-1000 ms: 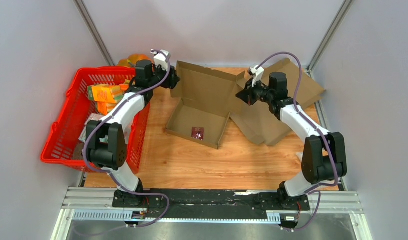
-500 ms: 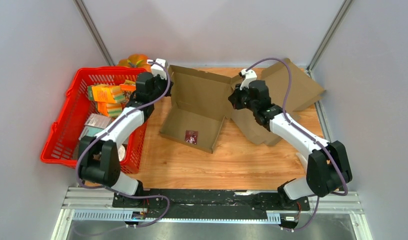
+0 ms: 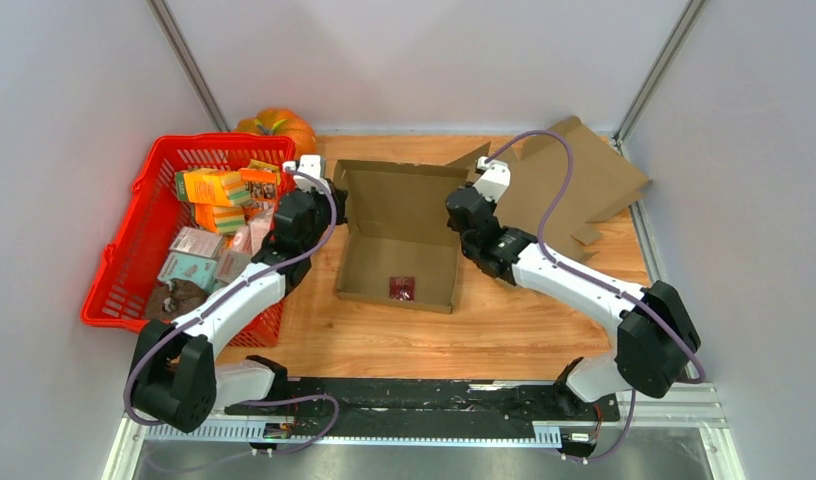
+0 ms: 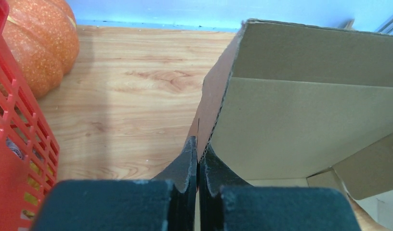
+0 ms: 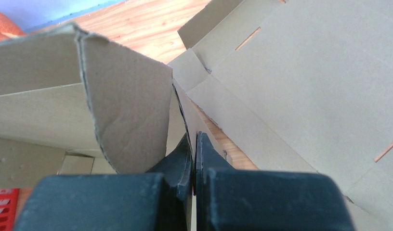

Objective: Fold the paper box

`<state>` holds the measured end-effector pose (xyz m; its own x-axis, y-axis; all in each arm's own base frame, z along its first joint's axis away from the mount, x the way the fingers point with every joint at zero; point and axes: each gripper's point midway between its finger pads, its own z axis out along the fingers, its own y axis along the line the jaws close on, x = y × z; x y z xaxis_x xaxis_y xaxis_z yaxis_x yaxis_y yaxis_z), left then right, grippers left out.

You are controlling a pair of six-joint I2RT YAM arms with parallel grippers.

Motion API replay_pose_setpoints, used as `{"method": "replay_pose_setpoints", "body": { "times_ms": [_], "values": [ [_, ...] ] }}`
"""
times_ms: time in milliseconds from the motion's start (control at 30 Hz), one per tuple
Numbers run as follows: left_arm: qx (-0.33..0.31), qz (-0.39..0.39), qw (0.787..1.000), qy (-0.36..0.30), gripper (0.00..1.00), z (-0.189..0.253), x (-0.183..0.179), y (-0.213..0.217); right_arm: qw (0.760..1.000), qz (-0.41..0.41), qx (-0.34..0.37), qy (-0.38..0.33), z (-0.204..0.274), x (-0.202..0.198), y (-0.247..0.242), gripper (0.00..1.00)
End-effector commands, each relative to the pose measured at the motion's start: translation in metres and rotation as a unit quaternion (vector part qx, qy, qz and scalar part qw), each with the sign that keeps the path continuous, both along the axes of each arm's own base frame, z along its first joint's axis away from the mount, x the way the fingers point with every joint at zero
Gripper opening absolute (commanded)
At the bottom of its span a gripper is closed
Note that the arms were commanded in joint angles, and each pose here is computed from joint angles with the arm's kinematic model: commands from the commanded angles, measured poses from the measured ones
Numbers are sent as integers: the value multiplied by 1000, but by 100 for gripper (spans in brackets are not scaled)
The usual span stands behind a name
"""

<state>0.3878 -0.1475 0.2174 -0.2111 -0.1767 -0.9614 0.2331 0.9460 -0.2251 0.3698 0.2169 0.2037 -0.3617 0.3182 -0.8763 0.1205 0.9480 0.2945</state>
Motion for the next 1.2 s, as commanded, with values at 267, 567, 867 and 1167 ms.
{"method": "replay_pose_setpoints", "body": {
  "times_ms": [267,567,867,1167],
  "values": [
    [-72,-26,997,-21,0,-23,-55,-13,988,-12,23,-152,9,-32,9,1],
    [-105,-40,994,16,0,-67,-91,-24,988,18,-23,-151,-35,-78,9,13],
    [-82,-26,996,27,0,-85,-100,-19,989,106,-49,90,-96,-162,-22,98],
    [-79,-30,996,28,0,-86,-100,-20,951,287,78,85,6,-242,-34,100]
  ]
}}
